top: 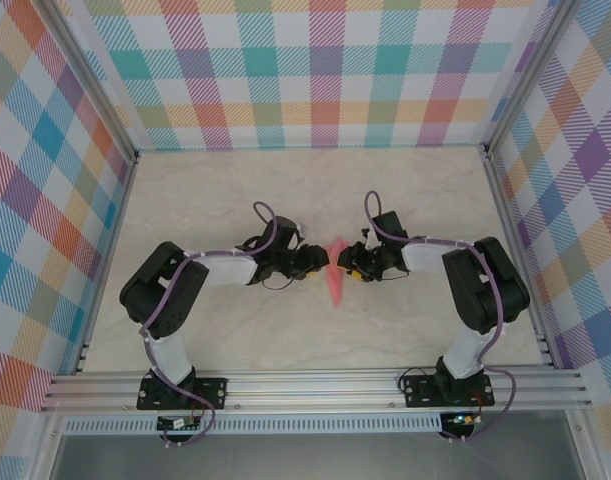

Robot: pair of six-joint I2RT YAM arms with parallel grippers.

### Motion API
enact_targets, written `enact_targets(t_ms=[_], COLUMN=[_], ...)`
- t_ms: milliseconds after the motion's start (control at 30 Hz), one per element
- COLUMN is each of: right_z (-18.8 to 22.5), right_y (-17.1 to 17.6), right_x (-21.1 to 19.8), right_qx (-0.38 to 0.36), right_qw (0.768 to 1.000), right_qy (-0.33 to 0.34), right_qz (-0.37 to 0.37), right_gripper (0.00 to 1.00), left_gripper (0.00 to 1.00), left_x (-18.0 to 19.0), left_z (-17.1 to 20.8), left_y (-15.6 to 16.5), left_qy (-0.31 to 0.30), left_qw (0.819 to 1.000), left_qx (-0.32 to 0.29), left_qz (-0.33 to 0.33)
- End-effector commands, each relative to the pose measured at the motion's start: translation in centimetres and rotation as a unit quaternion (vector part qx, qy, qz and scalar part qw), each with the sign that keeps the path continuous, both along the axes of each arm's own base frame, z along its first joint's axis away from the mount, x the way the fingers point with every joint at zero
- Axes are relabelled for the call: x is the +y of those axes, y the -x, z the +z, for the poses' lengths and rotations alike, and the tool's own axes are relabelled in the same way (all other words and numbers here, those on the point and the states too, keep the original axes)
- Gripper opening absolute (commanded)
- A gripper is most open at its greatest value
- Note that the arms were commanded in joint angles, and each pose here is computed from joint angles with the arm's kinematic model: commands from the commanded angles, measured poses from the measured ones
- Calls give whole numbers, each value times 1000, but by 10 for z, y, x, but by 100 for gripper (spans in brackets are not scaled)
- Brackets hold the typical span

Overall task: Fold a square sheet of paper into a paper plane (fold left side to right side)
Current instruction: Fold the wing for the fifth time at the center of the table.

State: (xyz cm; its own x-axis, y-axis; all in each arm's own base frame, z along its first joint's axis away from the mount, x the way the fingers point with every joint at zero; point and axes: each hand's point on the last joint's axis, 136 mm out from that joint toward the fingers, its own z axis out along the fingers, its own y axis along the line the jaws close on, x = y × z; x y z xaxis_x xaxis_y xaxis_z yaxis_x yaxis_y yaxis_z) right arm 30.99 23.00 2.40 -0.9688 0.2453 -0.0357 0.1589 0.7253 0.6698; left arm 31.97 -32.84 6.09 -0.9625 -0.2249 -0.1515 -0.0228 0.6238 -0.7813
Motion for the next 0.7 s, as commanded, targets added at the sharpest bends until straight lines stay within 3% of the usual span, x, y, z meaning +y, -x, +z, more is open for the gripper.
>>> enact_targets(t_ms=[0, 400, 667], right_z=[-25, -24, -7], right_y=[14, 15, 10], right_x=[-12, -13, -10], right_qx=[35, 34, 5], right_qw=[998, 998, 999], right_qy=[46, 48, 41], right_qz=[-2, -1, 20], right_gripper=[44, 44, 46], left_gripper=[42, 28, 3], left_x=[-8, -20, -8], left_z=[10, -3, -9], left_y=[-11, -24, -31], left_qy=[21, 21, 1], left_qw=[1000, 1000, 1000], left_qx=[-13, -1, -7], left_qz=[-16, -23, -17])
